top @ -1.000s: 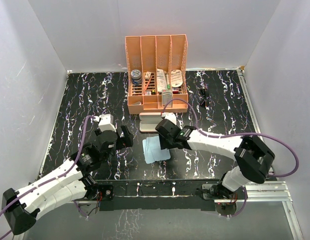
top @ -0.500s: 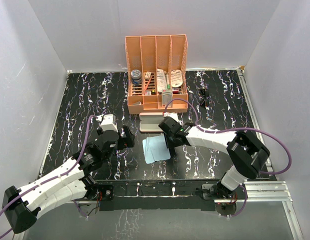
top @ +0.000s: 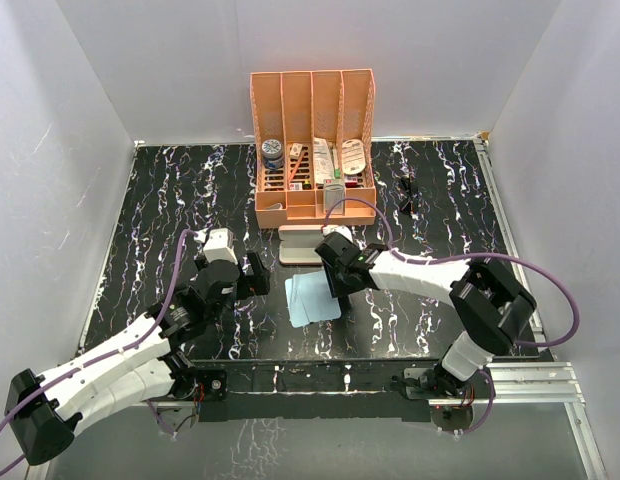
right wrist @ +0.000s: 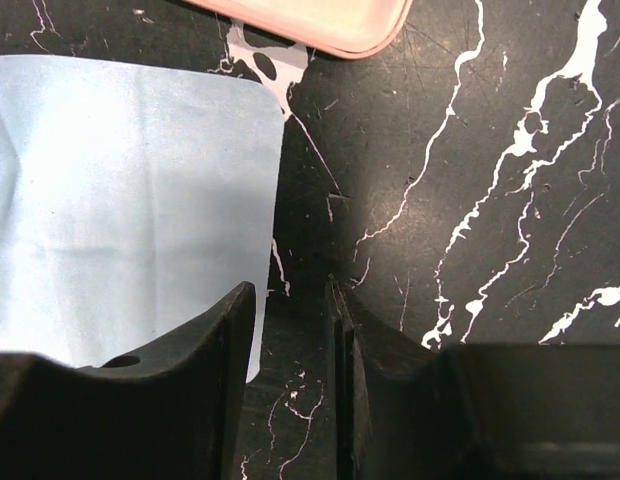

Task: Organize the sunglasses
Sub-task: Adjust the glasses cleaning cloth at the center of the board.

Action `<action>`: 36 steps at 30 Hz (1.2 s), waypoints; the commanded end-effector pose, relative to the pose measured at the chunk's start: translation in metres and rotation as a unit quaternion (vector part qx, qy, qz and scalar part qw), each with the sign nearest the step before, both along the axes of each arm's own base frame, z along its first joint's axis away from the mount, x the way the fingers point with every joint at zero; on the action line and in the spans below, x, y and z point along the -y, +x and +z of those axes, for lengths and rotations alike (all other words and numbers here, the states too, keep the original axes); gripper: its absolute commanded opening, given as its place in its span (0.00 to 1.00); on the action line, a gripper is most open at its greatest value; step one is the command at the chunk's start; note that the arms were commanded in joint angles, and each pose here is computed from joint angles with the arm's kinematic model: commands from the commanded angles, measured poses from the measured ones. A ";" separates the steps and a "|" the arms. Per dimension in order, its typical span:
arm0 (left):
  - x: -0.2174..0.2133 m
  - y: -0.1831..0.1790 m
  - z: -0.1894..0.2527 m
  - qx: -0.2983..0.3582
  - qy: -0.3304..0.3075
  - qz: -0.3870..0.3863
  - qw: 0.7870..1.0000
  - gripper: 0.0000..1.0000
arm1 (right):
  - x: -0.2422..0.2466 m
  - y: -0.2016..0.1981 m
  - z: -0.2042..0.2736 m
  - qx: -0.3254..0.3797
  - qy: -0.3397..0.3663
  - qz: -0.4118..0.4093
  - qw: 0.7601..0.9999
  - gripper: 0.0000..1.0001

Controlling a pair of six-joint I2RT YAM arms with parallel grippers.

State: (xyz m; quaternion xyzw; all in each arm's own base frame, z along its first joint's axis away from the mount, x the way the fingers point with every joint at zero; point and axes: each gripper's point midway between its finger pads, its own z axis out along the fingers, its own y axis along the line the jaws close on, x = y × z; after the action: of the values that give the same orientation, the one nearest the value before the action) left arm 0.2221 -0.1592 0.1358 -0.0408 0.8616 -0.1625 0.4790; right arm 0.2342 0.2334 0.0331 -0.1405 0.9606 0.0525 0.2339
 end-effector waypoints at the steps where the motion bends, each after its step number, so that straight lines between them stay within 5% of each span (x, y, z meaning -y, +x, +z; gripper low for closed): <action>1: 0.002 0.000 0.000 0.003 0.003 -0.006 1.000 0.99 | -0.018 0.014 0.013 0.019 0.025 0.008 0.999 0.32; 36: 0.000 -0.003 -0.001 0.008 -0.004 -0.010 1.000 0.99 | -0.023 0.011 -0.006 -0.009 0.038 -0.054 0.998 0.23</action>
State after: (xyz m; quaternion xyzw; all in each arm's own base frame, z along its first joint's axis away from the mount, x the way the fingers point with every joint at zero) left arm 0.2198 -0.1579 0.1320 -0.0378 0.8620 -0.1639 0.4781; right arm 0.2353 0.2477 0.0218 -0.0946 0.9690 0.0710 0.2168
